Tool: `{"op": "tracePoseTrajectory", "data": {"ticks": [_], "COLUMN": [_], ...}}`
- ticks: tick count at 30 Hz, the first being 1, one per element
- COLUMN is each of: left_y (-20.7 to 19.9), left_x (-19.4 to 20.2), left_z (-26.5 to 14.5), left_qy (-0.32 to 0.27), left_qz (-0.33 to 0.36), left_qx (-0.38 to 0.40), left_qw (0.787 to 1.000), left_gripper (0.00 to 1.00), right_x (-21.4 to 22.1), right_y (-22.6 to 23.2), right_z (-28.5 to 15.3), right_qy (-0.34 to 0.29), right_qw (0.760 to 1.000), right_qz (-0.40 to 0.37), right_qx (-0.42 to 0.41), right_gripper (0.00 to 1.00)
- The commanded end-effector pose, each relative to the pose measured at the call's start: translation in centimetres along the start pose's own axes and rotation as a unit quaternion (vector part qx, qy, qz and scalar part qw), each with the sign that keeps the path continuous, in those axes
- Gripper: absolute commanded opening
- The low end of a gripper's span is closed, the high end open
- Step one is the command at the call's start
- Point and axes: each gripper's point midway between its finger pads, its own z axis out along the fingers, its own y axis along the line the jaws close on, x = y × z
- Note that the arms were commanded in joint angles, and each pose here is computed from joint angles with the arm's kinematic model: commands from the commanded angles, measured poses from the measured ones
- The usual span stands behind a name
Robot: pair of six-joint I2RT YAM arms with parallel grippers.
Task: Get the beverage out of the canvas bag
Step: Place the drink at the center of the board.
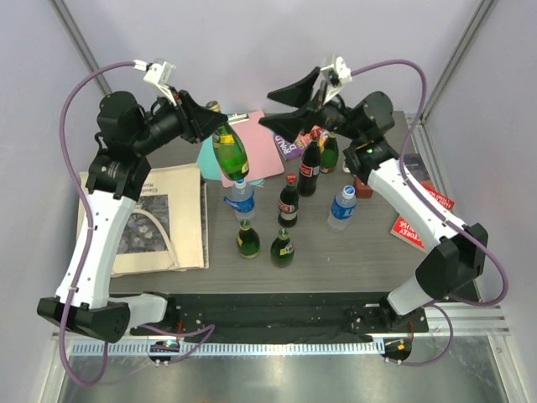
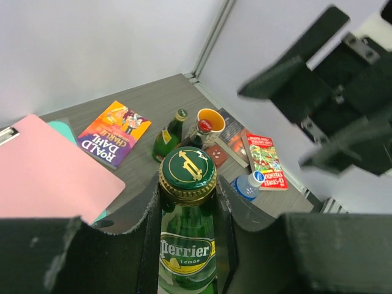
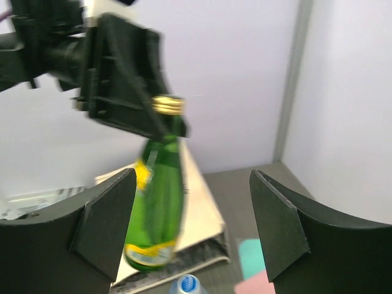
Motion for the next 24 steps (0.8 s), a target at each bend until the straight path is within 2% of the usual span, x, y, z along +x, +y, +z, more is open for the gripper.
{"op": "tracePoseTrajectory", "data": {"ticks": [1,6,13,19,24], "left_y": [-5.0,-7.2,-11.6,-16.3,-19.4], "left_x": [-4.5,-3.6,0.4,4.1,6.4], "left_z": [-2.4,-1.5,1.8,4.2,5.7], "left_qy": [-0.075,-0.064,-0.024,0.006,0.017], "left_qz": [0.066,0.062,0.065,0.085,0.108], "left_qx": [0.077,0.119,0.179,0.232,0.253], "left_qw": [0.992,0.989,0.981,0.969,0.961], "left_gripper": [0.00,0.00,0.00,0.00,0.00], "right_x": [-6.5,-7.6,-8.8,-8.7,-8.2], "right_y": [-2.0,-6.3,-13.1,-14.0,-12.6], "right_z": [-2.8,-6.2,-14.4,-18.8,-19.4], "right_qy": [-0.041,-0.029,-0.010,-0.009,0.004], "right_qw": [0.995,0.985,0.943,0.922,0.920], "right_qz": [-0.059,-0.082,-0.080,-0.069,-0.079], "right_qx": [0.066,0.151,0.324,0.382,0.384], "right_gripper": [0.79,0.79,0.80,0.80,0.80]}}
